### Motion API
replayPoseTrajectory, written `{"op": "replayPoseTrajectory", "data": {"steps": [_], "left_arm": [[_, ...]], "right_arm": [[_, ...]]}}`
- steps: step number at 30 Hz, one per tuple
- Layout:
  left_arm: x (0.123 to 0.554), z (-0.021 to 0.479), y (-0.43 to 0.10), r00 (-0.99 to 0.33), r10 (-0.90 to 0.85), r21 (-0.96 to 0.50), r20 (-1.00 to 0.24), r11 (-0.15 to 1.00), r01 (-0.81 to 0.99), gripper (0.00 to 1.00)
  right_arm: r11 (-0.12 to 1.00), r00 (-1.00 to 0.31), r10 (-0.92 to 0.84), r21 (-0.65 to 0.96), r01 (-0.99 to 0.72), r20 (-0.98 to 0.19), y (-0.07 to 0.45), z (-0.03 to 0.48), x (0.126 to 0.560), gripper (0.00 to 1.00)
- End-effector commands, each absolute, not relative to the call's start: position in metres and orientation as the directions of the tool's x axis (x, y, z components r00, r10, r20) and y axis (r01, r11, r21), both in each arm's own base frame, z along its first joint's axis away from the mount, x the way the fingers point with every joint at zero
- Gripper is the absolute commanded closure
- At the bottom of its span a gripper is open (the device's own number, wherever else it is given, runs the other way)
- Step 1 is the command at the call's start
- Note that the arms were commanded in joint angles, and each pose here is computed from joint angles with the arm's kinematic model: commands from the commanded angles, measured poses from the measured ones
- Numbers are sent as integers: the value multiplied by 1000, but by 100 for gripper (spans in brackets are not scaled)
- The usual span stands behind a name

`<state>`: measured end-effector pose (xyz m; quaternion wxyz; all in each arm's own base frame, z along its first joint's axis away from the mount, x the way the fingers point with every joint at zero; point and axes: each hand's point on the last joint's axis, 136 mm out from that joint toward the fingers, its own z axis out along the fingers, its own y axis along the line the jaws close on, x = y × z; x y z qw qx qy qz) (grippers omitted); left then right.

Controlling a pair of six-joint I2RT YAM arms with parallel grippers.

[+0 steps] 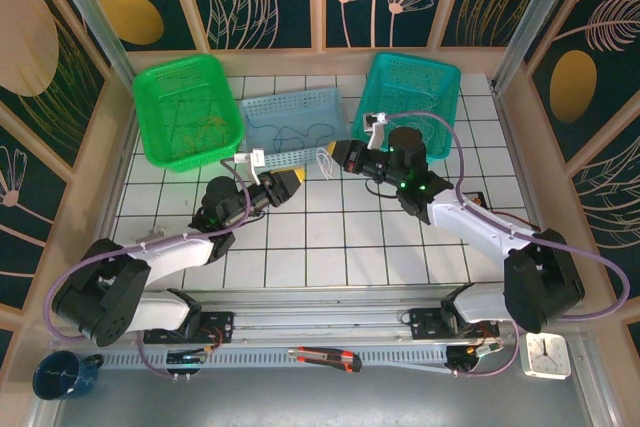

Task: Untangle the cables
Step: Straighten the cable.

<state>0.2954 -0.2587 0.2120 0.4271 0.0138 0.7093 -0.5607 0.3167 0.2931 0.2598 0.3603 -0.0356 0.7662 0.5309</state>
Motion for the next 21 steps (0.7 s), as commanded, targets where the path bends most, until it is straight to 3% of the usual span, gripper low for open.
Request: {"op": "replayPoseTrajectory", "data": {"steps": [1, 9, 21], "left_arm": [[295, 249, -263, -636, -526, -814, -564, 226, 535, 57], [294, 259, -270, -687, -551, -861, -474, 124, 494, 62], [291, 257, -282, -716, -538, -874, -444, 83, 480, 61]], "right_arm": [[359, -728, 347, 801, -480, -592, 296, 279, 309, 100], [296, -742, 355, 821, -488, -569, 301, 285, 306, 100], [245, -750, 367, 835, -493, -550, 304, 293, 305, 100]]}}
